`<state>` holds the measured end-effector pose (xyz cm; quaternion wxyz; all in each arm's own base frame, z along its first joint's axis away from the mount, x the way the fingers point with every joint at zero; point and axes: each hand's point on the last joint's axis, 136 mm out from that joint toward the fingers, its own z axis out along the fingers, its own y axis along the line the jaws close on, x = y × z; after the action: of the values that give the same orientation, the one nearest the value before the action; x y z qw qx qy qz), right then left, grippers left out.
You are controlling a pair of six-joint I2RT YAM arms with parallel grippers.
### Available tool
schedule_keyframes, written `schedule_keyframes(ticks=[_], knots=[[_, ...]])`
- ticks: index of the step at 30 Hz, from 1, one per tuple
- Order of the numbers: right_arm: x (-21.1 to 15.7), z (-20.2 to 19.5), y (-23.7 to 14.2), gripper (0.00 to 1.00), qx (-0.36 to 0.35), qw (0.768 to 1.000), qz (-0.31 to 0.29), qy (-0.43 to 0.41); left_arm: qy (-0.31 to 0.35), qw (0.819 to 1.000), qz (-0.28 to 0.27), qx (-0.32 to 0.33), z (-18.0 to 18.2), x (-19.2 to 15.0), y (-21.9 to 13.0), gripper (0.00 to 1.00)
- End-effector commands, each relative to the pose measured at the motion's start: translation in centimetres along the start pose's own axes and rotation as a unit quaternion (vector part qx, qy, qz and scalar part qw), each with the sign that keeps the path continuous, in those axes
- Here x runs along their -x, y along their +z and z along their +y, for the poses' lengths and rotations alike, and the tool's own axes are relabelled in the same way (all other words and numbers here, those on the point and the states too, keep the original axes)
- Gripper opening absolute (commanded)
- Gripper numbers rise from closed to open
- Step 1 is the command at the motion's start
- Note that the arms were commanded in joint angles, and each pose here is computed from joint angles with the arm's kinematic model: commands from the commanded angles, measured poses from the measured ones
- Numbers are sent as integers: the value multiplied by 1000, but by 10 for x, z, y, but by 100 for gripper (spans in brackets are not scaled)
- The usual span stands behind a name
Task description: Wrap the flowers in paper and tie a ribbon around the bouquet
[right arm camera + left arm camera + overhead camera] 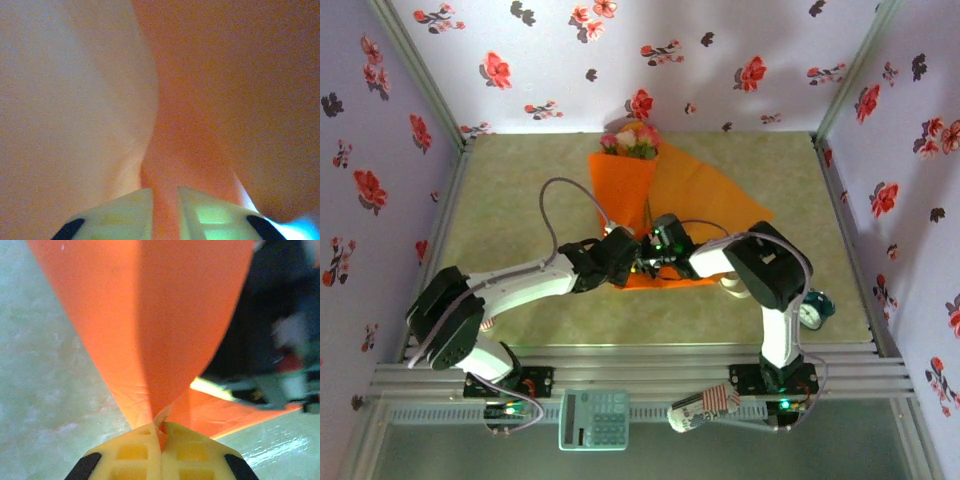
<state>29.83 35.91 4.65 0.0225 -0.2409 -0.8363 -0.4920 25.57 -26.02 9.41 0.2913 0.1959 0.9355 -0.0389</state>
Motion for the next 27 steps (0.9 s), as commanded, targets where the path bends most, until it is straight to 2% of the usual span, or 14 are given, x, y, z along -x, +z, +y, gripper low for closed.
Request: schedule_keyframes(ticks=[1,4,6,8,10,13,16,22,23,27], knots=[[11,19,-43,30,-11,998,-60,-20,49,999,-16,13,0,9,0,0],[26,9,-91,36,-60,989,-134,-18,67,998,-17,10,-5,10,2,0],[37,11,-123,42,-53,980,-190,-23,74,997,-17,10,-7,11,2,0],[43,27,-145,52,-23,973,-226,-50,74,997,-19,8,-8,12,3,0],[42,47,-146,59,0,973,-216,-76,78,997,-19,6,-10,11,3,0],[35,69,-127,61,2,980,-171,-105,85,996,-18,3,-14,10,4,0],[37,62,-110,61,-22,982,-160,-98,94,995,-18,1,-19,10,4,0],[34,47,-85,56,-50,986,-132,-90,112,994,-16,-2,-27,8,6,0],[33,48,-83,51,-51,986,-130,-92,115,993,-15,-3,-28,8,7,0],[32,35,-89,18,-93,980,-138,-107,132,991,-14,-10,-36,5,10,0]])
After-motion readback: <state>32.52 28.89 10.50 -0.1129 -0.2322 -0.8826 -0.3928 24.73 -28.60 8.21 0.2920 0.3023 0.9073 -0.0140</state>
